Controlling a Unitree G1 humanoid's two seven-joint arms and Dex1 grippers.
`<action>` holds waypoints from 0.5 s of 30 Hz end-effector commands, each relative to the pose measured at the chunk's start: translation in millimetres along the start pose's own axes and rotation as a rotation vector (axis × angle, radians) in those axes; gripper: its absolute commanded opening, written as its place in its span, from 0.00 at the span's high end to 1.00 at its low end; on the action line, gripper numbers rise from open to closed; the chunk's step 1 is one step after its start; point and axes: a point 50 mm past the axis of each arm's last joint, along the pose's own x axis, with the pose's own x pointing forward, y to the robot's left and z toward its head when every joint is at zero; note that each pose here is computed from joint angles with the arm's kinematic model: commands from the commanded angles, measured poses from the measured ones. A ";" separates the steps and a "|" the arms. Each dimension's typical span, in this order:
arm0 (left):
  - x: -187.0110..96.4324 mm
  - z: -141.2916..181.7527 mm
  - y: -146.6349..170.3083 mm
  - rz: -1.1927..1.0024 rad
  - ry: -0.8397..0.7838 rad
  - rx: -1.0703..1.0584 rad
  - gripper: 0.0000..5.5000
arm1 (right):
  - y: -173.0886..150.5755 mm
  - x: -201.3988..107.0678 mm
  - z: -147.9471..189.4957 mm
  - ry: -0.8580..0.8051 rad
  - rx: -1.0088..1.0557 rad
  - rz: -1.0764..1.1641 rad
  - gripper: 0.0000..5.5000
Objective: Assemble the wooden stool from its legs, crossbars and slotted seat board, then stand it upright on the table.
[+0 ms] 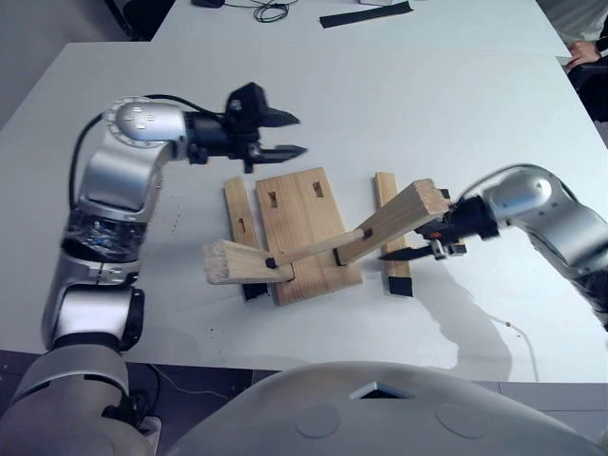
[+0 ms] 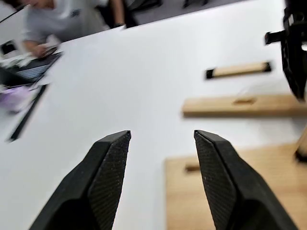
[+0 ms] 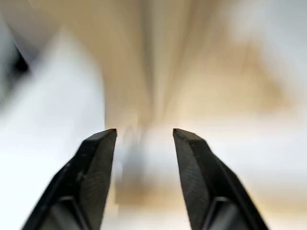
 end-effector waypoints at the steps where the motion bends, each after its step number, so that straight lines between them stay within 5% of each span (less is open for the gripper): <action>1: -22.9 -27.7 -20.2 -0.048 0.119 0.055 0.55 | 8.2 -17.8 -1.3 0.018 0.003 -0.044 0.76; 9: -37.8 -52.3 -87.3 -0.184 0.196 0.038 0.55 | 19.3 -26.0 14.6 -0.065 -0.014 -0.118 0.99; 15: -12.3 -65.1 -91.4 -0.113 0.230 0.121 0.55 | 13.5 -32.9 22.6 -0.095 -0.040 -0.202 0.99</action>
